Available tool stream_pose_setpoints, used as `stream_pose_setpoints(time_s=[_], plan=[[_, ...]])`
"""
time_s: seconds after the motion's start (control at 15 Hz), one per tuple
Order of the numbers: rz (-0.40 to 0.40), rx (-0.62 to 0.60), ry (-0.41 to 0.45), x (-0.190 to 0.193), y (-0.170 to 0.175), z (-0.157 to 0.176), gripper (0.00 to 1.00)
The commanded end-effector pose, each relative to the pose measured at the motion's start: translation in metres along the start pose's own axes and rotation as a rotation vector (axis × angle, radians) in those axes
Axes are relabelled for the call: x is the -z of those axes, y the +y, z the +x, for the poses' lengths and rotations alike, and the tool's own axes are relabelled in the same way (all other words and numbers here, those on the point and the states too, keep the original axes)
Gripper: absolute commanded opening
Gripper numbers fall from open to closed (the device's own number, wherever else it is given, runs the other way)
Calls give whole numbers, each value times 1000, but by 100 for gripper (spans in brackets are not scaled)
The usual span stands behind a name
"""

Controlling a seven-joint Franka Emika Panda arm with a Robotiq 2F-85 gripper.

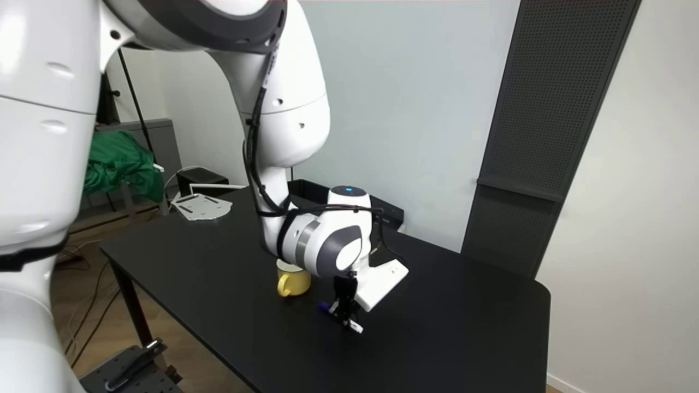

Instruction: Put the marker in the cup

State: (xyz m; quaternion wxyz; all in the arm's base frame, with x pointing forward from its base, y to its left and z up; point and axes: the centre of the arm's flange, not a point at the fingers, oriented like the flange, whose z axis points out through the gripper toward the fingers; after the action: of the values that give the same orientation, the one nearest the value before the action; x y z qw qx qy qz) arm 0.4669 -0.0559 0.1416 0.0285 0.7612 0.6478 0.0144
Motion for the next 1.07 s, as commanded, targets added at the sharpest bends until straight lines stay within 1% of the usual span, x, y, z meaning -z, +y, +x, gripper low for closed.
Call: stream_pose_setpoints(time_s=[0.0, 0.07, 0.2, 0.33, 0.47, 0.6, 0.87, 1.0], plan=[[-3, -23, 7, 5, 6, 2, 1], [-4, -24, 7, 7, 6, 2, 4], [2, -26, 7, 11, 6, 1, 4], [11, -29, 0, 24, 5, 0, 4], [25, -42, -5, 47, 7, 0, 4], [55, -63, -12, 76, 11, 1, 4], [143, -114, -83, 133, 20, 10, 4], [183, -169, -138, 159, 26, 21, 4]])
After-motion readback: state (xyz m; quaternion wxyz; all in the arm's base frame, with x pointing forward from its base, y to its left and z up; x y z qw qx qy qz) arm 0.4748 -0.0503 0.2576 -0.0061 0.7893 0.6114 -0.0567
